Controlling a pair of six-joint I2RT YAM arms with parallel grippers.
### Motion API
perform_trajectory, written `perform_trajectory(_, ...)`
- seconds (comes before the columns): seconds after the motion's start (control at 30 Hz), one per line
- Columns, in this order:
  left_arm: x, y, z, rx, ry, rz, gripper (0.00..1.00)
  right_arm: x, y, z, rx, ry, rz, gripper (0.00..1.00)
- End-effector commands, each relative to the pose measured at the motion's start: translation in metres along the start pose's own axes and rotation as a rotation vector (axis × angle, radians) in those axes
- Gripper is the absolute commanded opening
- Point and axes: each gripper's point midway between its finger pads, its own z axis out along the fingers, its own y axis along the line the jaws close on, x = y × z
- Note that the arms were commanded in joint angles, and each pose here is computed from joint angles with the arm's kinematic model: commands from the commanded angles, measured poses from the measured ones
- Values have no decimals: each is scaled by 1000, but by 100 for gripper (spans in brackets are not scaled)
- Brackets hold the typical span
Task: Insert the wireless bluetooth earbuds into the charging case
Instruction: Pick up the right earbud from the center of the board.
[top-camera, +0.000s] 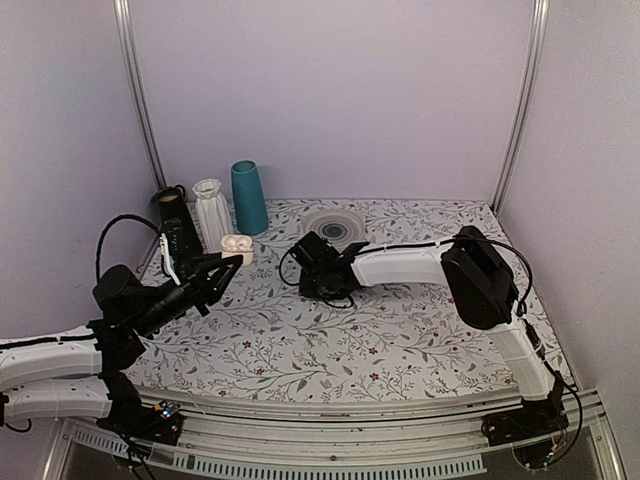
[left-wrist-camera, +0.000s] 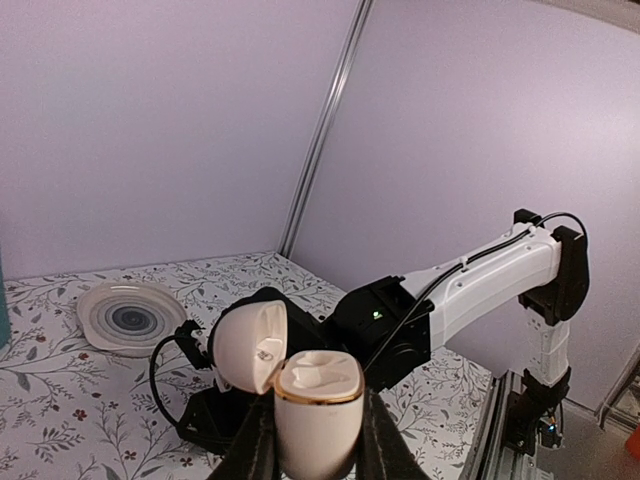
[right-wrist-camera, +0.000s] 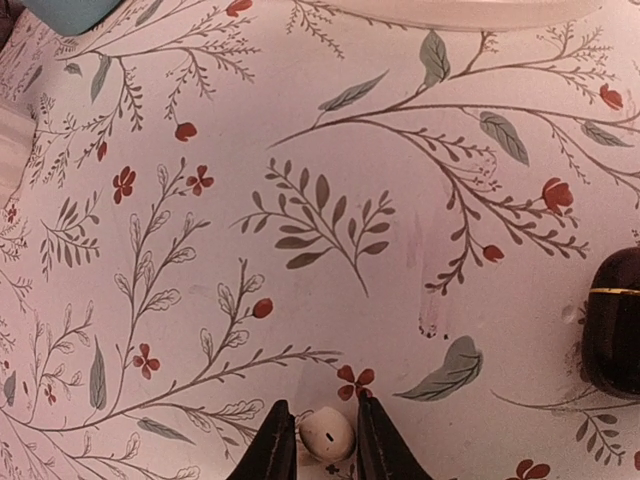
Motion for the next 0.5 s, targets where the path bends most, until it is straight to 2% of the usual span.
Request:
perform_trajectory(0.0,-14,0,2,1,-33,6,0,26,-14,10,50,78,-112,22)
perform_trajectory(0.47,-15,2,4,-9,-24,6,0,32,-15,15,38,100,-218,22)
